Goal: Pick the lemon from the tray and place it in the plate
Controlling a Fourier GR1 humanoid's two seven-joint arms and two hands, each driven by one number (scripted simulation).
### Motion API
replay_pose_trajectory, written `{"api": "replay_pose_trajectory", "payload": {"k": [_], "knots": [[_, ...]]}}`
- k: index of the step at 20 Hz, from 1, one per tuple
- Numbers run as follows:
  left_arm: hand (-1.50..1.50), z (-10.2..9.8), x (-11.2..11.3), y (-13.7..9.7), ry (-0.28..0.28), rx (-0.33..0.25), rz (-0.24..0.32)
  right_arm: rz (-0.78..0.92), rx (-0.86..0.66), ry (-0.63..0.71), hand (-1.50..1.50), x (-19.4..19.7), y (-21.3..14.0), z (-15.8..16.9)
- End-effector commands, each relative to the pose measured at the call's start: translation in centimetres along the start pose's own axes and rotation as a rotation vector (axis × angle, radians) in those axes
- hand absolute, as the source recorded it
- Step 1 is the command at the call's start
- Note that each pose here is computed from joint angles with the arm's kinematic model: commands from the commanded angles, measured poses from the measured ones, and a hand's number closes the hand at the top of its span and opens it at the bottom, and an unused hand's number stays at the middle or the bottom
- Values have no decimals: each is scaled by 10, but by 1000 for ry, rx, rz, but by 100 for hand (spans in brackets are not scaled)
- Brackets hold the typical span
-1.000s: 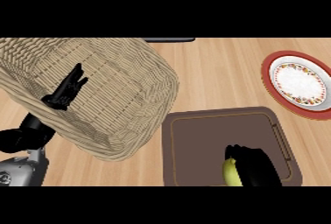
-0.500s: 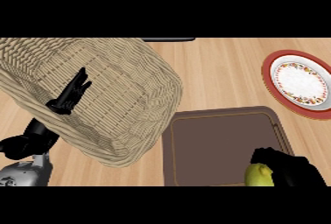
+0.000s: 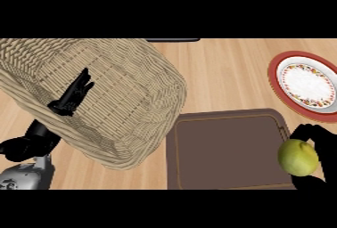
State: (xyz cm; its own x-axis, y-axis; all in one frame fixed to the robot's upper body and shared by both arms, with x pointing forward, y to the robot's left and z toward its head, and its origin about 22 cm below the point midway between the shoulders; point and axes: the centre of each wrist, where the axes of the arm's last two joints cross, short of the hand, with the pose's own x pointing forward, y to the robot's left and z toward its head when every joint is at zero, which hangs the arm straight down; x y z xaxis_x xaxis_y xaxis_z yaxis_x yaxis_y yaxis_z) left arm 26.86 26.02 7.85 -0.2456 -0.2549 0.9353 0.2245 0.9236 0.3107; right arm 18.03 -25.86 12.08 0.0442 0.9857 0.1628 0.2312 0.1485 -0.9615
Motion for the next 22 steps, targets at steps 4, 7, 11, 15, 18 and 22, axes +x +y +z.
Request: {"api": "replay_pose_trajectory", "payload": {"k": [4, 7, 11, 15, 18, 22], "knots": [[0, -10, 10, -5, -29, 7, -9, -84, -45, 80, 150, -43, 0, -63], [0, -16, -2, 8, -18, -4, 4, -106, -74, 74, 150, -56, 18, -76], [0, 3, 5, 4, -28, -18, -15, -182, -128, 117, 150, -85, 32, -108], [0, -6, -10, -2, -22, 15, -4, -143, -173, 127, 150, -119, 31, -131], [0, -19, 7, 1, -2, -30, -10, -133, -175, 128, 150, -135, 44, -152], [0, -5, -7, -4, -40, -21, 2, -41, -54, 200, 150, -145, 69, -164]]}}
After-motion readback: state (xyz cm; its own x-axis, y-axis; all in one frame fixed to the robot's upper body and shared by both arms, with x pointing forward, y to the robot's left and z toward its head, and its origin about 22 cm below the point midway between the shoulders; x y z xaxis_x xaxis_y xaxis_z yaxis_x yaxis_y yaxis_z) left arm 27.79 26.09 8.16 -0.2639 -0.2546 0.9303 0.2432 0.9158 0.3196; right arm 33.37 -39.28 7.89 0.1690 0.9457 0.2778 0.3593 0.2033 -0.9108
